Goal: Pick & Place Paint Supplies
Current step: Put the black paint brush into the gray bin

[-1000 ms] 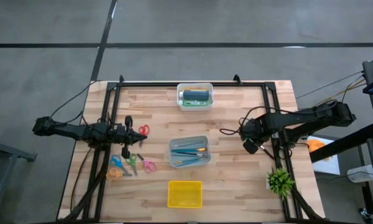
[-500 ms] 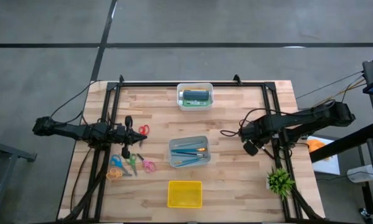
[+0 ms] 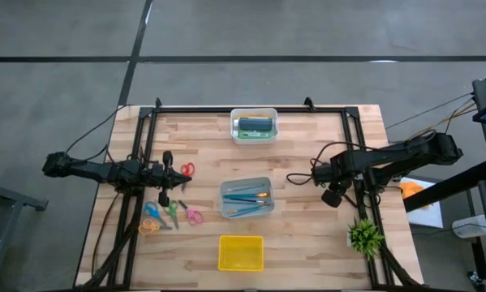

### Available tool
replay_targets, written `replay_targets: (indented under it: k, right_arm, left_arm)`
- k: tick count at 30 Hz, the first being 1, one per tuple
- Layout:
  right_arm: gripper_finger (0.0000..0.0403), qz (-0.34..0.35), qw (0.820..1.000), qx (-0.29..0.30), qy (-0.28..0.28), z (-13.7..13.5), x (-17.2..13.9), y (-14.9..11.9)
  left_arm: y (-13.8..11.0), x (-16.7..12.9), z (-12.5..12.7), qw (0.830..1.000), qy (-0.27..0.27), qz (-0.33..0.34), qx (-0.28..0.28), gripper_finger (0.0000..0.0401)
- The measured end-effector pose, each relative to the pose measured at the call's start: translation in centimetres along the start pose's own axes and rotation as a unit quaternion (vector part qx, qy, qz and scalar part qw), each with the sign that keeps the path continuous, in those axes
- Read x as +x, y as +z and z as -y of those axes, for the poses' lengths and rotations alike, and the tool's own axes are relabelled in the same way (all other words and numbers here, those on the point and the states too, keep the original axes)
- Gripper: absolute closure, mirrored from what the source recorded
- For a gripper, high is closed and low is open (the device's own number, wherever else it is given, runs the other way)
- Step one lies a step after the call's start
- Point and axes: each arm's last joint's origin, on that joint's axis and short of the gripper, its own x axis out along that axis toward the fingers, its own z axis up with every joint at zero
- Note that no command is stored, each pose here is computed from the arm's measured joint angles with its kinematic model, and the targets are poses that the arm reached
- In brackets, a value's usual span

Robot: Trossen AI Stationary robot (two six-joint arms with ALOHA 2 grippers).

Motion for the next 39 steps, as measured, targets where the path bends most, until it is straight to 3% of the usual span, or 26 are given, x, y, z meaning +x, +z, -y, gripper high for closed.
replay_targets:
  k: [23, 39]
  right_arm:
    - [0.0329, 0.002, 1.000, 0.006, 0.015, 0.8, 5.6, -0.6]
    - [0.0329, 0.013, 0.999, 0.041, 0.017, 0.3, 4.0, -0.1]
  left_arm:
    - [0.0, 0.0, 0.0, 1.000, 0.000, 0.000, 0.000, 0.0401]
    - [0.0, 0.0, 0.0, 1.000, 0.000, 0.000, 0.000, 0.0401]
